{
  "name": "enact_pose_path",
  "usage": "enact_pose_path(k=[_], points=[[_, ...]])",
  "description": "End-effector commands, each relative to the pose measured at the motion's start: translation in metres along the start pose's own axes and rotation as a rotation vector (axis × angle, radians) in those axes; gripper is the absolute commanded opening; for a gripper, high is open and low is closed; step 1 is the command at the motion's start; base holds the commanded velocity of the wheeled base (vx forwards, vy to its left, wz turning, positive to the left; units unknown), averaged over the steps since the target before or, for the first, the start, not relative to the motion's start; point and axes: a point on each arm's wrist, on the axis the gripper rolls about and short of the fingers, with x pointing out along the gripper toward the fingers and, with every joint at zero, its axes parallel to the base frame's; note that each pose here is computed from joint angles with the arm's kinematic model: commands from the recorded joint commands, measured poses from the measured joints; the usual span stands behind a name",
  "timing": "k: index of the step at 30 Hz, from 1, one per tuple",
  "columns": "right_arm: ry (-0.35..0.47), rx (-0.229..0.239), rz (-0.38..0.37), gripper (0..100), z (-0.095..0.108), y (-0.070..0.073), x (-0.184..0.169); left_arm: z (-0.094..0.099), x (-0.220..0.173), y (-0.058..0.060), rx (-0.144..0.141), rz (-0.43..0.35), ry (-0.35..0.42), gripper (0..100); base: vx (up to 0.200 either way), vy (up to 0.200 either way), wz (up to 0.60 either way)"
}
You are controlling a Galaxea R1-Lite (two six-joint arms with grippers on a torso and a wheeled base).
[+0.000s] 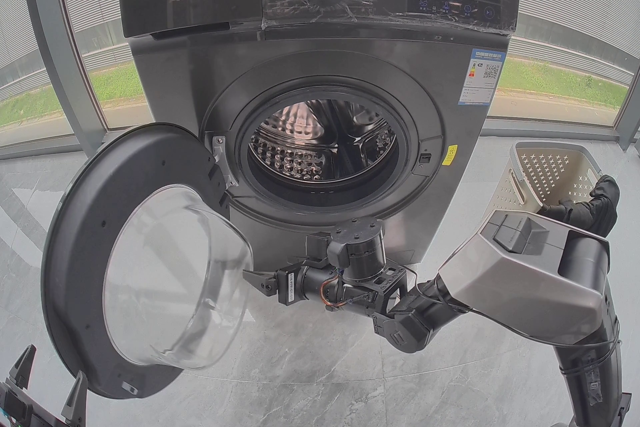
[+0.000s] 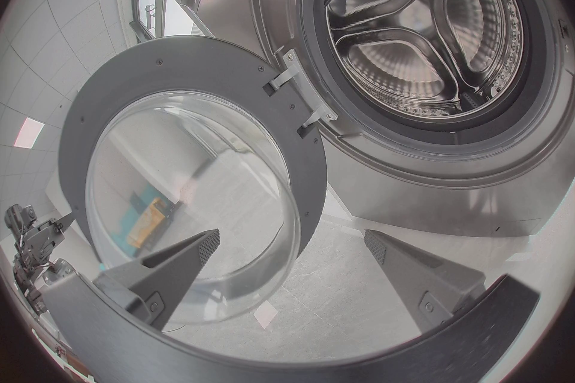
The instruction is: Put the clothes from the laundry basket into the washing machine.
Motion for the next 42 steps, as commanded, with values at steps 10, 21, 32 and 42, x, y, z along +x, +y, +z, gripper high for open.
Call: enact_pose_path(k=[10,21,32,42], points=[[-0.048,-0.037,-0.046,100,0.023,0.004,-0.021,-0.005,0.0,0.0,-0.003,-0.001,-0.002,100,0.0,0.0,0.0],[-0.156,-0.153,-0.282,100,0.065,-0.026,-0.141,-0.005,0.0,0.0,-0.005,-0.002,-0.002,100,0.0,0.0,0.0],[-0.338,-0.233,-0.476,100,0.075,-0.029,-0.279,-0.005,0.0,0.0,-0.003,-0.002,-0.002,100,0.0,0.0,0.0],[-0.486,-0.291,-0.641,100,0.048,0.0,-0.381,-0.005,0.0,0.0,-0.005,-0.002,-0.002,100,0.0,0.0,0.0]])
